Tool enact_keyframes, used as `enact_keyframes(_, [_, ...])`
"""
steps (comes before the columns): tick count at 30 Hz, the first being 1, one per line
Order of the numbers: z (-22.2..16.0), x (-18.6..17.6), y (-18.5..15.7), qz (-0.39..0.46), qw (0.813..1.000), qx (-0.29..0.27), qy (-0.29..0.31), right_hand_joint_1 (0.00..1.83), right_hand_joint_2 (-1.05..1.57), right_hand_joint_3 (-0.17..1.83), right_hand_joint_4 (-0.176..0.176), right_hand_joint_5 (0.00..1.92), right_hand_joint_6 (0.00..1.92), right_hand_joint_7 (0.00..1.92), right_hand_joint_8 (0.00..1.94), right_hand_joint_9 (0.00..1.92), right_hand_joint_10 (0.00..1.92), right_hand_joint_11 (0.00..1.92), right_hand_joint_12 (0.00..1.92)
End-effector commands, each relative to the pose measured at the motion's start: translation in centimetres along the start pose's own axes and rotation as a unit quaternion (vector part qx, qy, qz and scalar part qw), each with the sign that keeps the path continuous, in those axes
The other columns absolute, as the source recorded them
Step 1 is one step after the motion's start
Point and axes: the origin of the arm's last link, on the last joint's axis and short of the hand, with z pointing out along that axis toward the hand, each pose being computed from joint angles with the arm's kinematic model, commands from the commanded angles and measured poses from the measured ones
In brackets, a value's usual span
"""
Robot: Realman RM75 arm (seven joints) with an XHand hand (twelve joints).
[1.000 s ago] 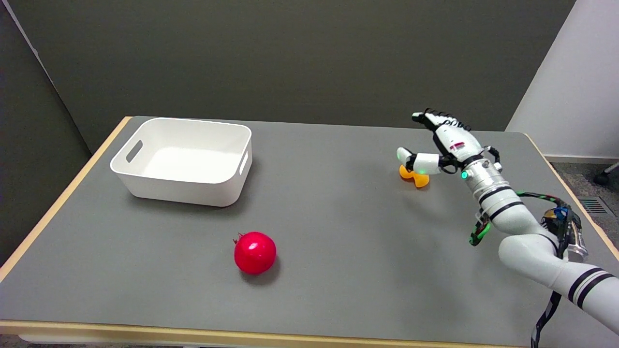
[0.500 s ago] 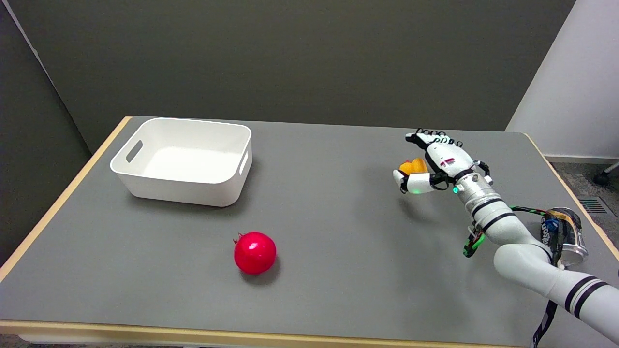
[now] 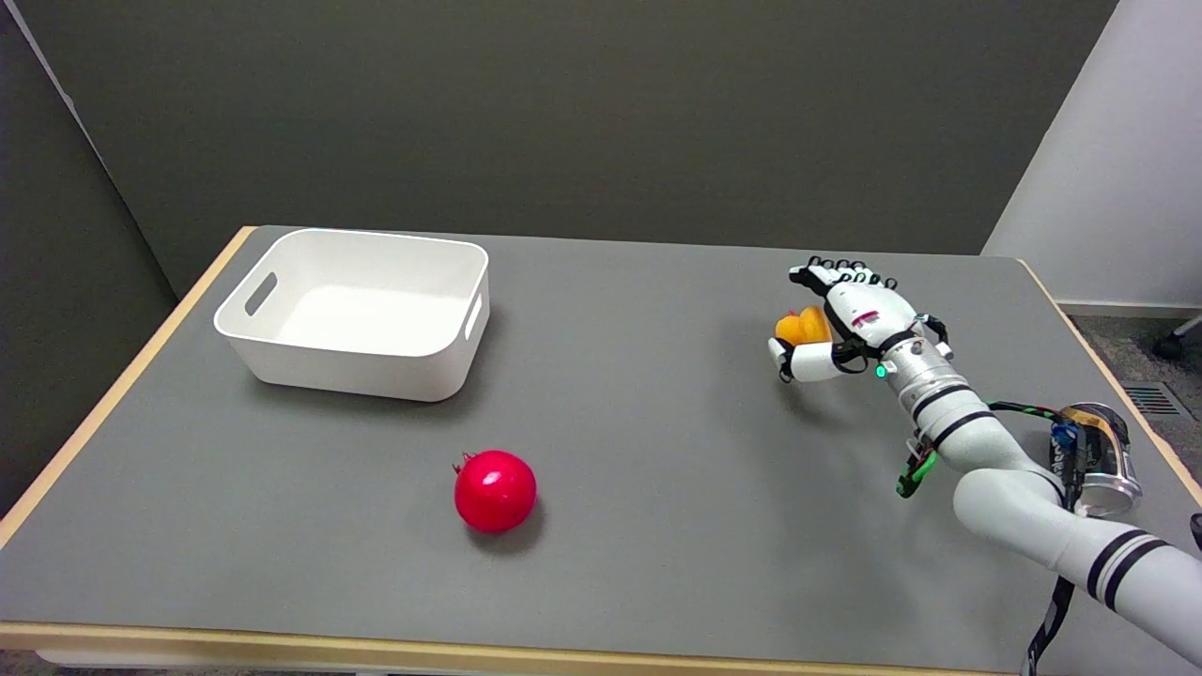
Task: Pick up the yellow duck.
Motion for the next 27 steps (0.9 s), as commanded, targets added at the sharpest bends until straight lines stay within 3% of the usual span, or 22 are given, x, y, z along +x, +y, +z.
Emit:
enact_keyframes(1, [1.4, -1.6, 1.5, -0.024, 0.999, -0.024, -0.027, 0.59, 0.62, 0.97, -0.037, 0.2, 0.45, 0.26, 0.41, 0.13, 0.74, 0.0, 1.13])
enact_keyframes(15, [1.5, -1.8, 1.4, -0.023, 0.999, -0.026, -0.027, 0.66, 0.64, 0.98, -0.035, 0.23, 0.47, 0.34, 0.46, 0.23, 0.81, 0.05, 1.19])
enact_keyframes(20, [1.8, -1.5, 1.1, -0.026, 0.999, -0.022, -0.021, 0.84, 0.69, 0.96, -0.048, 0.26, 0.5, 0.48, 0.55, 0.38, 0.98, 0.23, 1.42])
enact_keyframes(22, [2.0, -1.4, 0.8, -0.029, 0.999, -0.018, -0.02, 0.88, 0.81, 0.92, -0.053, 0.31, 0.72, 0.62, 0.79, 0.52, 1.15, 0.41, 1.6])
enact_keyframes(23, [2.0, -1.4, 0.7, -0.03, 0.999, -0.017, -0.02, 0.99, 0.91, 0.75, -0.062, 0.34, 0.82, 0.68, 1.0, 0.6, 1.2, 0.45, 1.69])
enact_keyframes(24, [2.1, -1.3, 0.6, -0.033, 0.999, -0.014, -0.019, 1.2, 1.04, 0.44, -0.079, 0.36, 0.89, 0.71, 1.29, 0.66, 1.23, 0.45, 1.79])
enact_keyframes(25, [2.2, -1.3, 0.5, -0.035, 0.999, -0.013, -0.018, 1.31, 1.1, 0.29, -0.084, 0.38, 0.94, 0.73, 1.43, 0.7, 1.25, 0.45, 1.86])
enact_keyframes(26, [2.2, -1.2, 0.4, -0.04, 0.999, -0.01, -0.017, 1.32, 1.09, 0.3, -0.076, 0.4, 0.98, 0.74, 1.43, 0.71, 1.25, 0.47, 1.9])
enact_keyframes(27, [2.3, -1.2, 0.3, -0.046, 0.999, -0.007, -0.016, 1.28, 1.12, 0.27, -0.095, 0.44, 1.12, 0.72, 1.46, 0.73, 1.28, 0.49, 1.92])
